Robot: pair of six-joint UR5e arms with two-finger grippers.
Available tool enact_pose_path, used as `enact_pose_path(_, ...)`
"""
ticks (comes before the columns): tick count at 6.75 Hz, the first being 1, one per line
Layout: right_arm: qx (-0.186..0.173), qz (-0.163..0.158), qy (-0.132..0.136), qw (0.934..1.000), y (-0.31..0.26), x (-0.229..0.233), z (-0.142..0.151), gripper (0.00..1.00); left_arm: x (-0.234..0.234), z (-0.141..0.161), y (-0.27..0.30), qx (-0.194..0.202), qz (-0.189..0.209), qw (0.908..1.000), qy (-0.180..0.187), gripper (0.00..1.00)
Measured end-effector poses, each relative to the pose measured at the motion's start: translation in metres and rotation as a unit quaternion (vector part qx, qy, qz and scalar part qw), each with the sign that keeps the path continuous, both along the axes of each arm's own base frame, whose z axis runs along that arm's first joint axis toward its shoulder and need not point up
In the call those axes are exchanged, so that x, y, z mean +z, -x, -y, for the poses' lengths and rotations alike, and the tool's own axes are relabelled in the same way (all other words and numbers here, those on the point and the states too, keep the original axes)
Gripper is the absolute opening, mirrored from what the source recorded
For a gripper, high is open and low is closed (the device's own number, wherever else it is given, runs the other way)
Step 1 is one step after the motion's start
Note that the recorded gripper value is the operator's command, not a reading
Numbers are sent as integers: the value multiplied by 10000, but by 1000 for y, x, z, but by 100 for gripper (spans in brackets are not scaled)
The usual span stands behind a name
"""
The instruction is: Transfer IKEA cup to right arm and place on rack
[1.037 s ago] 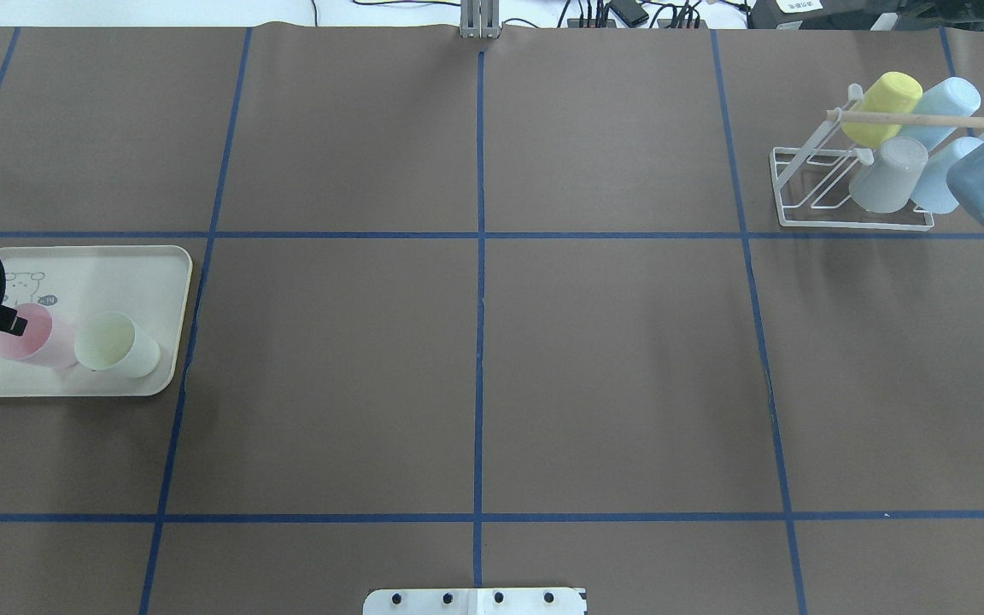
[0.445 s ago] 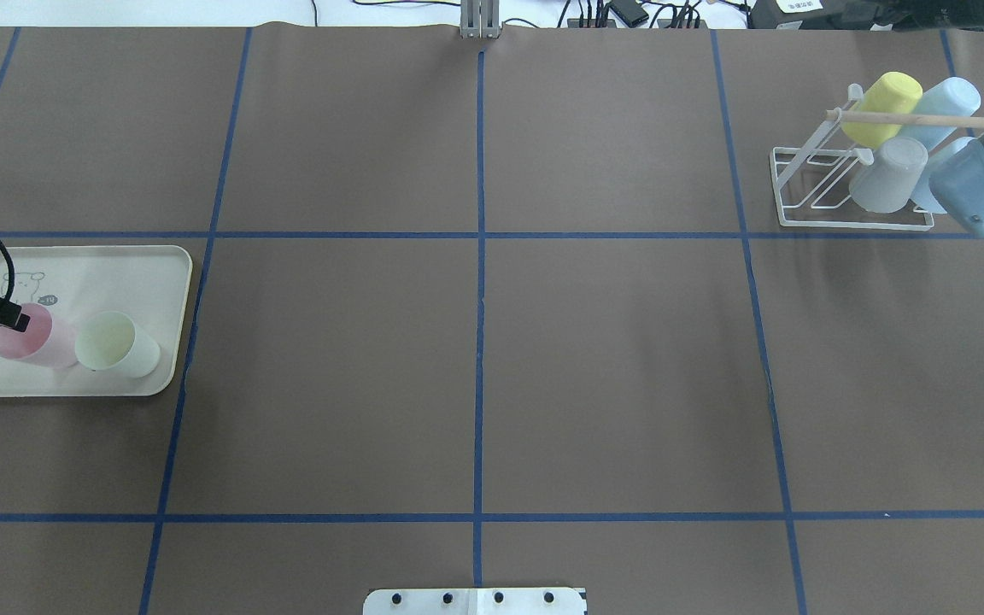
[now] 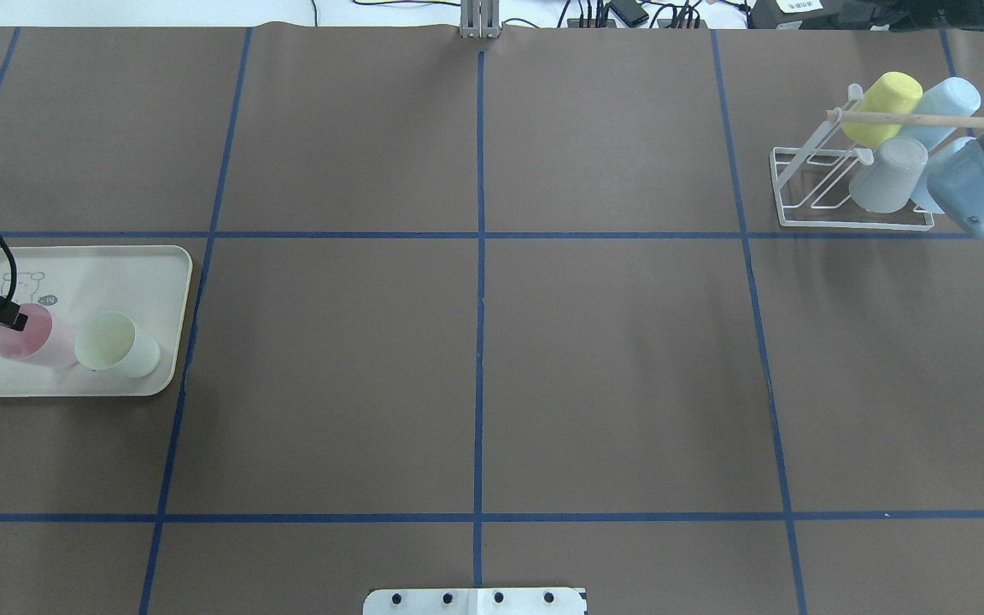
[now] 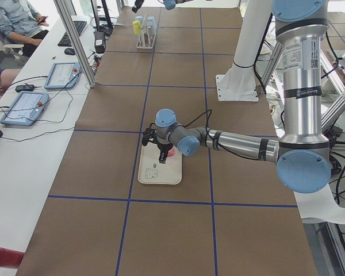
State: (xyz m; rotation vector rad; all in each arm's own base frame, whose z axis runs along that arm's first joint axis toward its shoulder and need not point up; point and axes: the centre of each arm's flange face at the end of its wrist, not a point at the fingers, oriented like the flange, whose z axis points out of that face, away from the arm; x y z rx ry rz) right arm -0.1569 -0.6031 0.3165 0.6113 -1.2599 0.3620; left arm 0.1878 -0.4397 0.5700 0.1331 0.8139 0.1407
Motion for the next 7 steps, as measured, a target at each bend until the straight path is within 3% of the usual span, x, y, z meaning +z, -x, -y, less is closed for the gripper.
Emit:
enact_pose_path(1,-8,6,3,10000,1,0,0,100,2,1,-1,5,5,10000,16,43)
enact_pose_path(2,-17,7,2,10000,3,-1,-1,100,2,2,-2,16,-3,10000,33,26)
enact_pose_path(3,-25,11,-2,10000,4,-1,-1,100,3,1,-3,49,-38,9999,79,0)
enact_pose_path(7,-29,52,-27,10000,4,-7,-2,100,0,-4,9,17,-83,9997,218,0)
